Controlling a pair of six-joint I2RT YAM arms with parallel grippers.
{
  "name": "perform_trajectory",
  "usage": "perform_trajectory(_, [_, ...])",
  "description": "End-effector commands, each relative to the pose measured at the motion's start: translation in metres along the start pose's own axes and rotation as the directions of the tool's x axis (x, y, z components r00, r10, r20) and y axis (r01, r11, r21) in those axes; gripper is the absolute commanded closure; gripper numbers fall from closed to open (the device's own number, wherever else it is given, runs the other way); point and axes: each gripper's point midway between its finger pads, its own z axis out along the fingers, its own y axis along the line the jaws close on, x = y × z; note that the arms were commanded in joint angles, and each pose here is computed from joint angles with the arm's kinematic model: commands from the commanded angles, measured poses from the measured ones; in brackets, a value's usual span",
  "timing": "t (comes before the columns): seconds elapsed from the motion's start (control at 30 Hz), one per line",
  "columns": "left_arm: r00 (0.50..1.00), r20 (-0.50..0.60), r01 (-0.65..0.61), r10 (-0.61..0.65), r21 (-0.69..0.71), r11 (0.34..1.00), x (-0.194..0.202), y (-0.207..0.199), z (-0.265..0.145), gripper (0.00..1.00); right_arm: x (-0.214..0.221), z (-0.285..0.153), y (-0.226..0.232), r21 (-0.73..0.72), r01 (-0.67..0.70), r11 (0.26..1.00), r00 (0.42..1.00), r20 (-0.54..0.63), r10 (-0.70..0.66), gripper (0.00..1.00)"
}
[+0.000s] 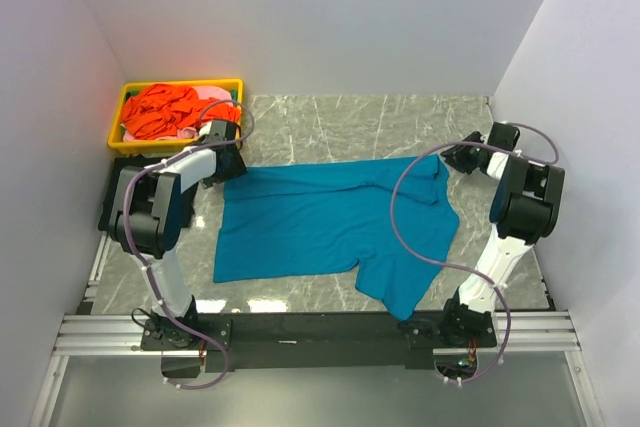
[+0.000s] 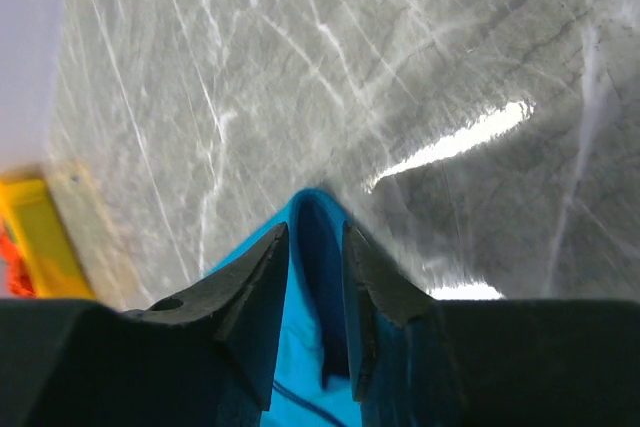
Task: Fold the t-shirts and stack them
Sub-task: Fold the tshirt
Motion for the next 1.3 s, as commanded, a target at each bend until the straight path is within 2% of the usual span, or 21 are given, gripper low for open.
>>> perform_trajectory(0.0, [0.994, 0.107, 0.012, -0.017, 0.048, 0.999, -0.043, -0.01, -0.028, 0.22, -0.034, -0.035, 0.039, -0.019, 0.184, 0.983, 0.978, 0.098, -0.182, 0.64])
perform_trajectory(0.1, [0.993, 0.12, 0.008, -0.017, 0.07, 0.998, -0.045, -0.011, -0.041, 0.17, -0.03, -0.053, 0.046, 0.024, 0.29, 0.957, 0.952, 0.098, -0.291, 0.63])
perform_trajectory(0.2, [0.986, 0.166, -0.01, -0.004, 0.083, 0.996, -0.05, -0.012, -0.064, 0.15, -0.012, -0.061, 0.064, 0.015, 0.427, 0.904, 0.901, 0.074, -0.427, 0.63])
perform_trajectory(0.23, [0.981, 0.195, -0.015, -0.003, 0.089, 0.996, -0.053, -0.013, -0.078, 0.14, 0.002, -0.059, 0.074, -0.007, 0.504, 0.864, 0.863, 0.052, -0.503, 0.63])
perform_trajectory(0.3, [0.977, 0.212, -0.03, 0.012, 0.084, 0.996, -0.049, -0.01, -0.089, 0.14, 0.023, -0.057, 0.084, -0.03, 0.575, 0.817, 0.818, 0.008, -0.575, 0.63])
perform_trajectory(0.33, [0.97, 0.243, -0.046, 0.022, 0.093, 0.995, -0.05, -0.013, -0.103, 0.11, 0.031, -0.055, 0.091, -0.053, 0.644, 0.763, 0.764, -0.003, -0.645, 0.63])
perform_trajectory(0.37, [0.968, 0.248, -0.067, 0.044, 0.088, 0.994, -0.046, -0.012, -0.108, 0.1, 0.055, -0.048, 0.096, -0.082, 0.679, 0.73, 0.728, -0.057, -0.683, 0.63])
perform_trajectory(0.43, [0.964, 0.257, -0.1, 0.072, 0.095, 0.99, -0.036, -0.009, -0.12, 0.06, 0.071, -0.041, 0.107, -0.129, 0.731, 0.67, 0.665, -0.084, -0.742, 0.63])
perform_trajectory(0.47, [0.962, 0.262, -0.108, 0.08, 0.094, 0.99, -0.033, -0.006, -0.123, 0.05, 0.087, -0.031, 0.106, -0.155, 0.732, 0.664, 0.652, -0.123, -0.748, 0.63])
perform_trajectory(0.53, [0.959, 0.272, -0.113, 0.081, 0.104, 0.988, -0.024, 0.004, -0.131, 0.02, 0.091, -0.026, 0.108, -0.17, 0.729, 0.663, 0.648, -0.14, -0.749, 0.63])
perform_trajectory(0.57, [0.957, 0.279, -0.111, 0.077, 0.108, 0.988, -0.021, 0.007, -0.133, 0.02, 0.103, -0.019, 0.109, -0.191, 0.748, 0.636, 0.615, -0.16, -0.772, 0.63])
perform_trajectory(0.8, [0.946, 0.317, -0.108, 0.064, 0.124, 0.986, -0.005, 0.024, -0.134, 0.02, 0.133, -0.002, 0.113, -0.251, 0.769, 0.589, 0.539, -0.241, -0.807, 0.63])
perform_trajectory(1.27, [0.952, 0.292, -0.123, 0.086, 0.111, 0.986, -0.001, 0.02, -0.123, 0.03, 0.161, 0.011, 0.105, -0.329, 0.742, 0.584, 0.485, -0.338, -0.807, 0.63])
